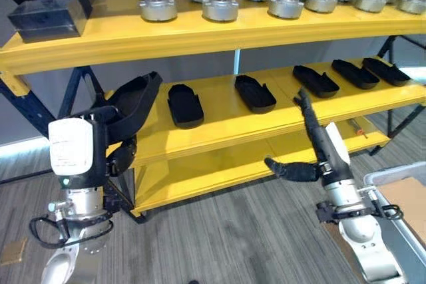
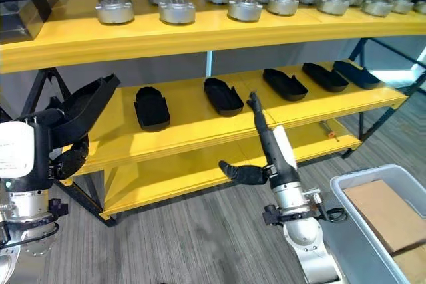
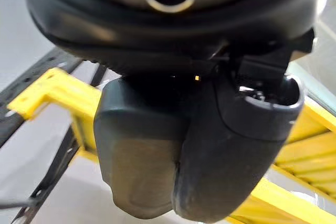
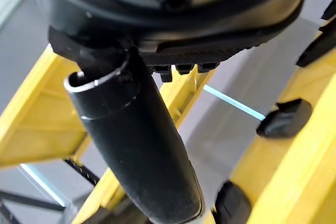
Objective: Move parts from the plastic box to the shelf.
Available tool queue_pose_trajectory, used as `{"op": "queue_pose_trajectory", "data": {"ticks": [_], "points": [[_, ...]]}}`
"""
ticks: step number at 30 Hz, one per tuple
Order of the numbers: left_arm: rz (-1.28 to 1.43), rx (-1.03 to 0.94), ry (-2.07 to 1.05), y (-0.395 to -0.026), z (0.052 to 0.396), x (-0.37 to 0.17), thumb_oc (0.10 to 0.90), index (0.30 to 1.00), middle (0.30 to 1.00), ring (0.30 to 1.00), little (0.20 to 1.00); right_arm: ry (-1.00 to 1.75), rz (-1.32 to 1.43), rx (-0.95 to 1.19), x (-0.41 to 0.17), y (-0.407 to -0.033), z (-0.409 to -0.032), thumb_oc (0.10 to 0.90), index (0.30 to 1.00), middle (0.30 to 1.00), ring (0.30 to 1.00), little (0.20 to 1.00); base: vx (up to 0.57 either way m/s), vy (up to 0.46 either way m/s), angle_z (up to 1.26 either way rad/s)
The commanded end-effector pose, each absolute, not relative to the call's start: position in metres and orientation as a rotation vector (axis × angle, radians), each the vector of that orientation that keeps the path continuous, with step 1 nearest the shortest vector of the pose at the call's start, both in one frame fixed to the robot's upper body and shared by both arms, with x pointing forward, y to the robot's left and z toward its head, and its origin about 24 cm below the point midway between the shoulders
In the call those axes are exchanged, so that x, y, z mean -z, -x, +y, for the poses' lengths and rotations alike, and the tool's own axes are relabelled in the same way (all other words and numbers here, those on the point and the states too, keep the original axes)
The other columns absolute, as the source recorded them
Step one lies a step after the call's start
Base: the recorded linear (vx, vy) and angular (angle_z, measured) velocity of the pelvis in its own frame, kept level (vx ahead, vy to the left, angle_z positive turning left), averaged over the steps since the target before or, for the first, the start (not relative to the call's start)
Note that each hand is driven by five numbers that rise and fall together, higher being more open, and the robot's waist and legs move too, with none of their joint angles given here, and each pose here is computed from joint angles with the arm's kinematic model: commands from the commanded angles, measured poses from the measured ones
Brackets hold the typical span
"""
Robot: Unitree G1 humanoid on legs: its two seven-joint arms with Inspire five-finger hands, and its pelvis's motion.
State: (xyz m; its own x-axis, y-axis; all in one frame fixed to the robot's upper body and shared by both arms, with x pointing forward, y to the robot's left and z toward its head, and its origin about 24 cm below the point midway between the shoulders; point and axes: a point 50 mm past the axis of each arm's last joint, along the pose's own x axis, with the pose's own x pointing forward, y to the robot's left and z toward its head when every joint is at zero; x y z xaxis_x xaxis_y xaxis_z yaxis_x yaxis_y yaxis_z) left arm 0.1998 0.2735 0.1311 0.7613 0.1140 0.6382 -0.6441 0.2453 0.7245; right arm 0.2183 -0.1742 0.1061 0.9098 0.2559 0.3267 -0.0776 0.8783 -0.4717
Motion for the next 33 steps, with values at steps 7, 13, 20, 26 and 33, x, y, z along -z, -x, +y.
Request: {"op": "queue_pose_trajectory", "data": {"ticks": [7, 13, 20, 26, 33], "points": [[-0.848, -0.612, -1.202, -0.207, 0.253, -0.184, 0.400, 0.300, 0.300, 0.300, 0.300, 0.471, -0.665, -0.141, -0.157, -0.222, -0.182, 0.900, 1.000, 1.000, 1.000, 1.000, 0.09, -0.091, 0.20], [-0.824, -0.550, -1.132, -0.202, 0.247, -0.176, 0.400, 0.300, 0.300, 0.300, 0.300, 0.454, -0.635, -0.165, -0.155, -0.218, -0.188, 0.900, 1.000, 1.000, 1.000, 1.000, 0.16, -0.143, 0.22], [-0.793, -0.526, -1.062, -0.198, 0.247, -0.171, 0.400, 0.300, 0.300, 0.300, 0.300, 0.444, -0.602, -0.148, -0.153, -0.212, -0.199, 0.900, 1.000, 1.000, 1.000, 1.000, 0.13, -0.153, 0.19], [-0.805, -0.496, -1.011, -0.200, 0.241, -0.173, 0.400, 0.300, 0.300, 0.300, 0.300, 0.422, -0.620, -0.155, -0.158, -0.212, -0.202, 0.900, 1.000, 1.000, 1.000, 1.000, 0.01, -0.122, 0.27], [-0.826, -0.529, -0.984, -0.196, 0.244, -0.177, 0.400, 0.300, 0.300, 0.300, 0.300, 0.367, -0.638, -0.161, -0.161, -0.213, -0.199, 0.900, 1.000, 1.000, 1.000, 1.000, 0.08, 0.088, 0.27]]}}
